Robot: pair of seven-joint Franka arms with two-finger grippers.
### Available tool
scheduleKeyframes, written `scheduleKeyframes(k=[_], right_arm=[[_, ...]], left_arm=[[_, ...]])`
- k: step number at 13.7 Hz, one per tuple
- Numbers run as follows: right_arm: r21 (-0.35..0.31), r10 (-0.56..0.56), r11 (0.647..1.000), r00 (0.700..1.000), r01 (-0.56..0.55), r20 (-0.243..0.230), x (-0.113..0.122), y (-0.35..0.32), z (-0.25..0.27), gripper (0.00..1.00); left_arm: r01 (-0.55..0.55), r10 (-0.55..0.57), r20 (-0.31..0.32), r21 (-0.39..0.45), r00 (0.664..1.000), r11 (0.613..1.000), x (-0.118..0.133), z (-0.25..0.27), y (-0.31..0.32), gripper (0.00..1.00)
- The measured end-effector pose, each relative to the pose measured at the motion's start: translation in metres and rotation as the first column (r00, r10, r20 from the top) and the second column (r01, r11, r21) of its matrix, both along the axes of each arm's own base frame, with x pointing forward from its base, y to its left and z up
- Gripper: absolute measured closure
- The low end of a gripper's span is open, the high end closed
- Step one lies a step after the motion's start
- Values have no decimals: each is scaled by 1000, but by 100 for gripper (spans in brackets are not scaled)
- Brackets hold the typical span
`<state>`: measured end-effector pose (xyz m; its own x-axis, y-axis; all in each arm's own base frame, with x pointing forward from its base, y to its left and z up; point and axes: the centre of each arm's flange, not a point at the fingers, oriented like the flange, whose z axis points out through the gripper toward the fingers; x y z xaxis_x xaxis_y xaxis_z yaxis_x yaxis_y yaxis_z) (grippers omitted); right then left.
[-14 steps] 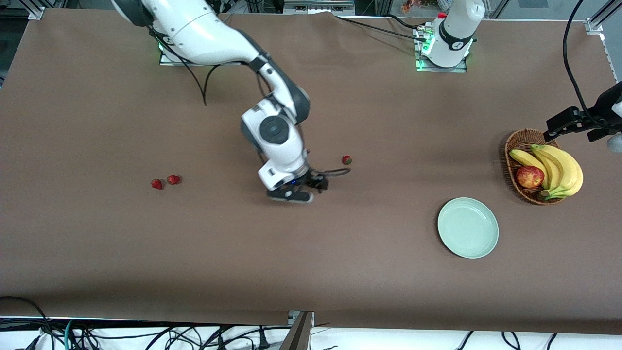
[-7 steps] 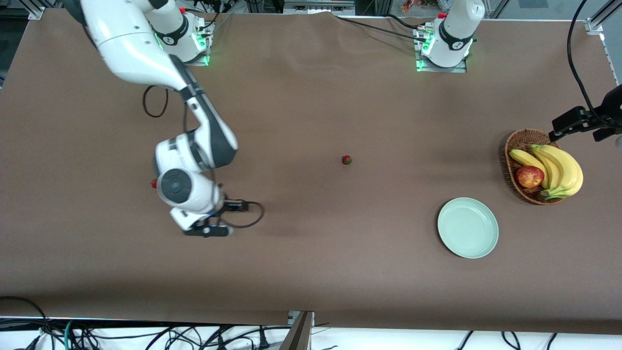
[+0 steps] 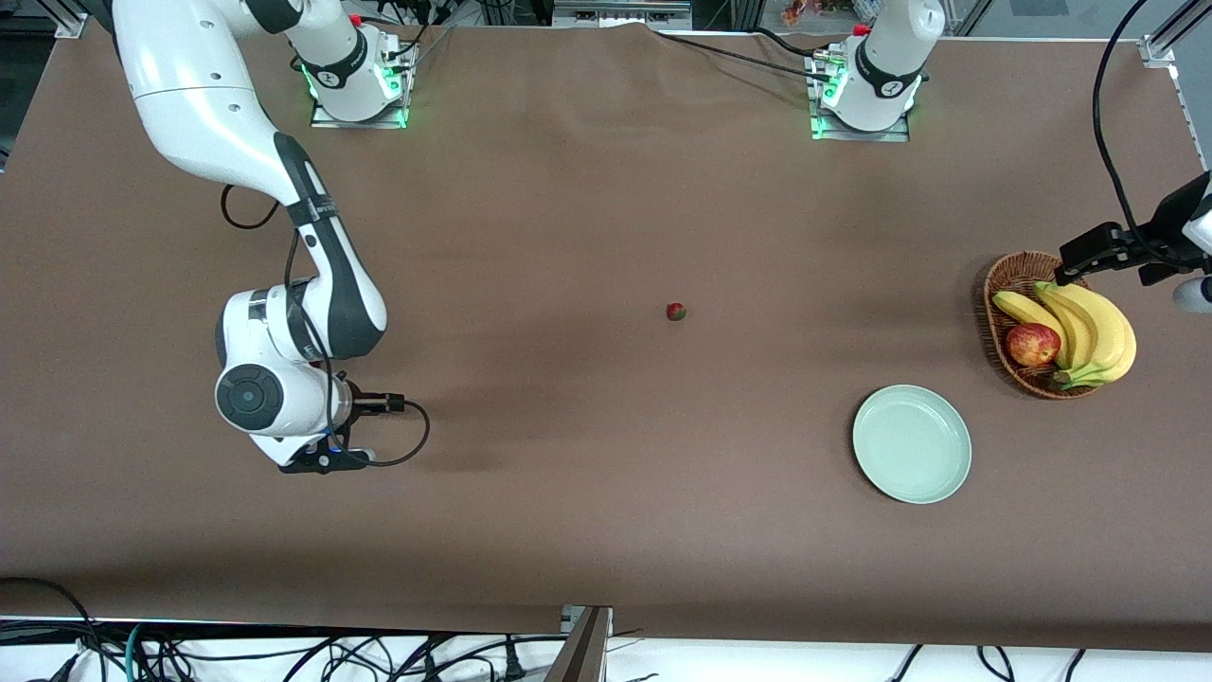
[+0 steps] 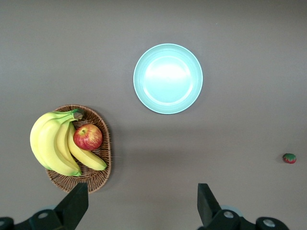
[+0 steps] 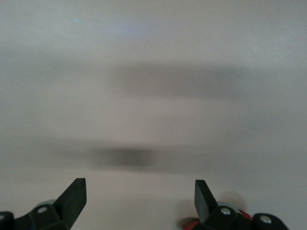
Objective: Collect all strawberries into plate
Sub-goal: 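Move the right gripper back over the two remaining strawberries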
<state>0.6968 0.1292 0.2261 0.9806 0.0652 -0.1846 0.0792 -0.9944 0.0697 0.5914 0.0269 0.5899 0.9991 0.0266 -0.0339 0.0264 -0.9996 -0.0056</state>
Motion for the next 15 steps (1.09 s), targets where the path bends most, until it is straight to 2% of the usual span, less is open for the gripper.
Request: scheduleKeyframes(k=[6,11,15], right_arm=[[-36,-11,999,997,8,-79,-33,-39,-17,0],[-30,-8,1000,998,6,-67,-68,-54,-32,0],[-24,-8,1000,998,7,-54,-88,-58,-41,0]], left_arm=[[1,-1,-4,0,1000,1000,1,-2,0,0],[5,-5,-2,0,1000,1000,3,-4,-3,0],[16,-16,-15,-1,1000,1000,6,-12,-10,0]])
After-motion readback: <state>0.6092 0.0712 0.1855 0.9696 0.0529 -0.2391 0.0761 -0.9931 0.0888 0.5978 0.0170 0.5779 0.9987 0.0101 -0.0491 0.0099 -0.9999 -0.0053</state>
